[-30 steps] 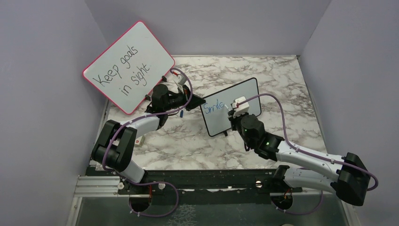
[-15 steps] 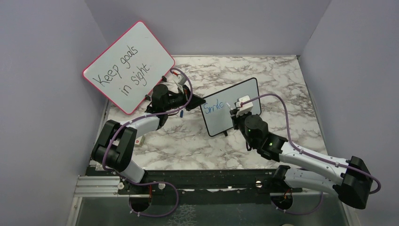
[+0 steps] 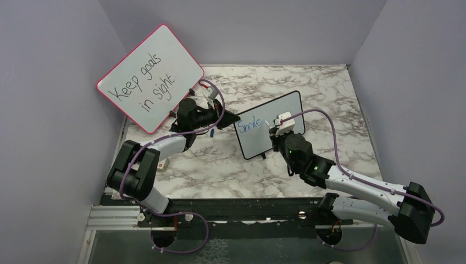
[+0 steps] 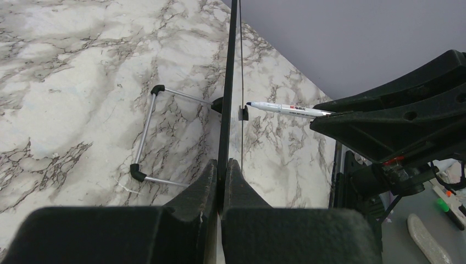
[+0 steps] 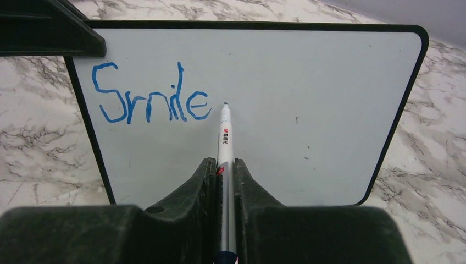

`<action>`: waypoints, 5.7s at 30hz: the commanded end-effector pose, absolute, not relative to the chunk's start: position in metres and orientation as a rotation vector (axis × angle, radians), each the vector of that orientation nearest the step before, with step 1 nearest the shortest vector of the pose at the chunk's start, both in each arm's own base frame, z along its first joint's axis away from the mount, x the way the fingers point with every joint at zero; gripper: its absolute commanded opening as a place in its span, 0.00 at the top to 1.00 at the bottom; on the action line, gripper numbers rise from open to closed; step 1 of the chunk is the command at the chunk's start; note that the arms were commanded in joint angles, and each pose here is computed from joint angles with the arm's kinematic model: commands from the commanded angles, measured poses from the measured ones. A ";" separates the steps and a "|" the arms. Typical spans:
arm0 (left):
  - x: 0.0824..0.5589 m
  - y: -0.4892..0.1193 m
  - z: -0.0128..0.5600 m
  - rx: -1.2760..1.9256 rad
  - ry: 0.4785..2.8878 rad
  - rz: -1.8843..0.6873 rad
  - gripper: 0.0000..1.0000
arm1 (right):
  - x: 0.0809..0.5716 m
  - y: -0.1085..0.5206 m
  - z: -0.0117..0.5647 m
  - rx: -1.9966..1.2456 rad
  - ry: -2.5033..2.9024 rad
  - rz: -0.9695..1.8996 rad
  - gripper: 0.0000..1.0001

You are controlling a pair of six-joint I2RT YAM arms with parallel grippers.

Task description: Write a sentence on the whiteboard

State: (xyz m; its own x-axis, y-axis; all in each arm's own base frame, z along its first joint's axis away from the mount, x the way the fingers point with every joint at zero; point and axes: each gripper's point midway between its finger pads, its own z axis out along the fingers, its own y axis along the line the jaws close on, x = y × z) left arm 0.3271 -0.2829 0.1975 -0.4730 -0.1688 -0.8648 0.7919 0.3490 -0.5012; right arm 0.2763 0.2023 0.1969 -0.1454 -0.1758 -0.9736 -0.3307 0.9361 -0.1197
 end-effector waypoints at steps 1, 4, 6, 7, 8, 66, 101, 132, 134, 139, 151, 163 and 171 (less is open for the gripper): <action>0.319 -0.289 0.199 0.605 1.684 -1.316 1.00 | 0.279 0.197 0.197 -0.347 1.730 0.124 0.99; 0.320 -0.289 0.198 0.604 1.688 -1.317 1.00 | 0.279 0.196 0.198 -0.347 1.726 0.120 0.99; 0.320 -0.289 0.198 0.604 1.689 -1.318 1.00 | 0.279 0.195 0.197 -0.347 1.728 0.113 0.99; 0.320 -0.289 0.197 0.603 1.690 -1.319 1.00 | 0.279 0.195 0.196 -0.348 1.731 0.112 0.99; 0.320 -0.289 0.198 0.603 1.690 -1.319 1.00 | 0.279 0.195 0.196 -0.351 1.732 0.116 0.99; 0.327 -0.283 0.211 0.515 1.684 -1.273 0.79 | 0.267 0.190 0.218 -0.299 1.681 0.246 0.99; 0.282 -0.289 0.129 0.269 1.833 -1.260 0.67 | 0.257 0.186 0.227 -0.291 1.638 0.304 0.99; 0.253 -0.257 0.091 0.380 2.046 -1.038 1.00 | 0.261 0.191 0.221 -0.325 1.654 0.283 0.99; 0.253 -0.254 0.091 0.388 2.040 -1.019 1.00 | 0.262 0.194 0.222 -0.336 1.651 0.286 0.99; 0.252 -0.251 0.076 0.420 2.089 -0.987 1.00 | 0.261 0.200 0.227 -0.362 1.628 0.312 0.99; 0.262 -0.255 0.111 0.414 1.989 -1.026 0.64 | 0.262 0.204 0.237 -0.372 1.596 0.322 0.99; 0.316 -0.246 0.205 0.340 1.778 -1.089 0.48 | 0.261 0.209 0.231 -0.402 1.610 0.337 0.99; 0.336 -0.245 0.214 0.465 1.971 -0.994 0.47 | 0.261 0.203 0.240 -0.374 1.605 0.324 0.99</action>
State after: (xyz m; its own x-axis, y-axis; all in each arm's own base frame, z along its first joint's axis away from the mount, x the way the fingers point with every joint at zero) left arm 0.3374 -0.2440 0.2214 -0.4786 -0.2084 -0.8530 0.6318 0.5929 -0.4994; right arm 0.2594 0.2033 0.2175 -0.0906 -0.0778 -0.9928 -0.4308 0.9019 -0.0314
